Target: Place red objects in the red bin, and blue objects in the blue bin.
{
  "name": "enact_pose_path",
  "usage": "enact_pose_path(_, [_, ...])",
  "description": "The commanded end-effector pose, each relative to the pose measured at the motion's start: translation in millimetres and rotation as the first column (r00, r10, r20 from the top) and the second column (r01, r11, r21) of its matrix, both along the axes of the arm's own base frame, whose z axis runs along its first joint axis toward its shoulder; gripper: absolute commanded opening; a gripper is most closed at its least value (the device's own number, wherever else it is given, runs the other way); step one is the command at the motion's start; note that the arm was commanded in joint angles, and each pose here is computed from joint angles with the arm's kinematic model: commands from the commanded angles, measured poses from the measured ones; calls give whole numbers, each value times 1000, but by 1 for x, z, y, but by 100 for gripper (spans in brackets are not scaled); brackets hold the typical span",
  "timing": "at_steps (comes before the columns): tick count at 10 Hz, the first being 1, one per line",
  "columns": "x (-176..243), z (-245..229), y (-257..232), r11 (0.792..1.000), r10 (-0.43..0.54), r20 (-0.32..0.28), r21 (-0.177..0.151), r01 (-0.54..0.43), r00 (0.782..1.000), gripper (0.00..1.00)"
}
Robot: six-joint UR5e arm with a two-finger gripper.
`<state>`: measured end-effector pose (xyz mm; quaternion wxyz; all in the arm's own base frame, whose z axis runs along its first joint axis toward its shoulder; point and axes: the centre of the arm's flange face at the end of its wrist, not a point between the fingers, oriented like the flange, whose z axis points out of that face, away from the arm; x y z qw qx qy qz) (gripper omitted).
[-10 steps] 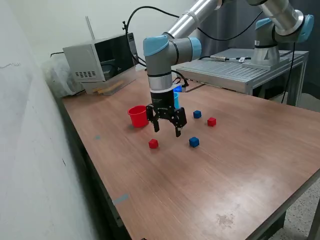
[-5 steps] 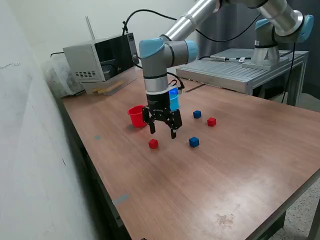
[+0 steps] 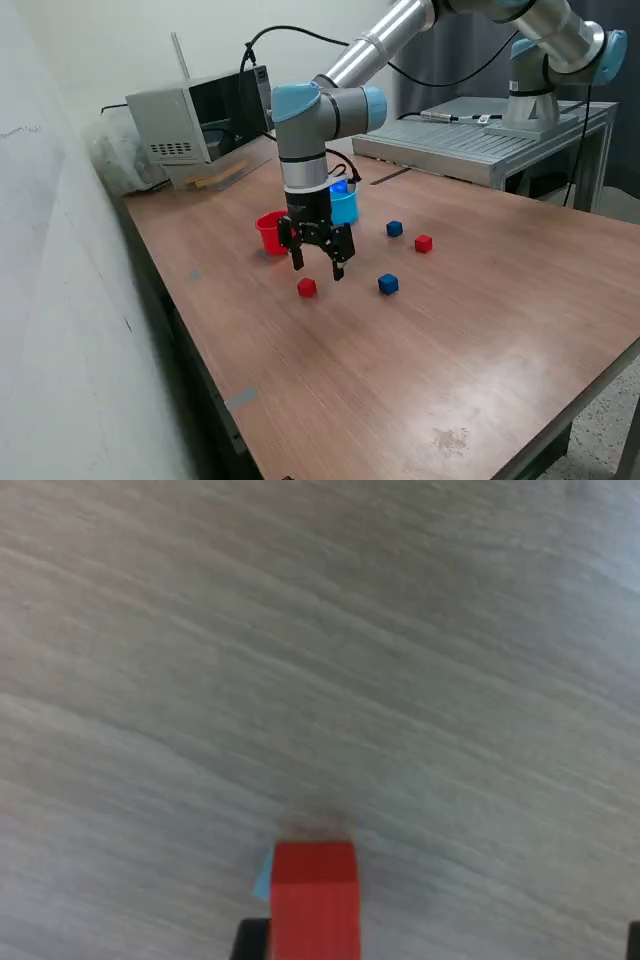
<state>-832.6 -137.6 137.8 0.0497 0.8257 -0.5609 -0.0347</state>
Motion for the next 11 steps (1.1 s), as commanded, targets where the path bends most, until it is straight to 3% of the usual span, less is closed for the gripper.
enact_pose_path(1, [-5, -2, 1, 1000, -1, -8, 0, 1, 1000, 100])
enact_pose_path(11, [-13, -20, 20, 1000, -1, -1, 16, 1, 1000, 100])
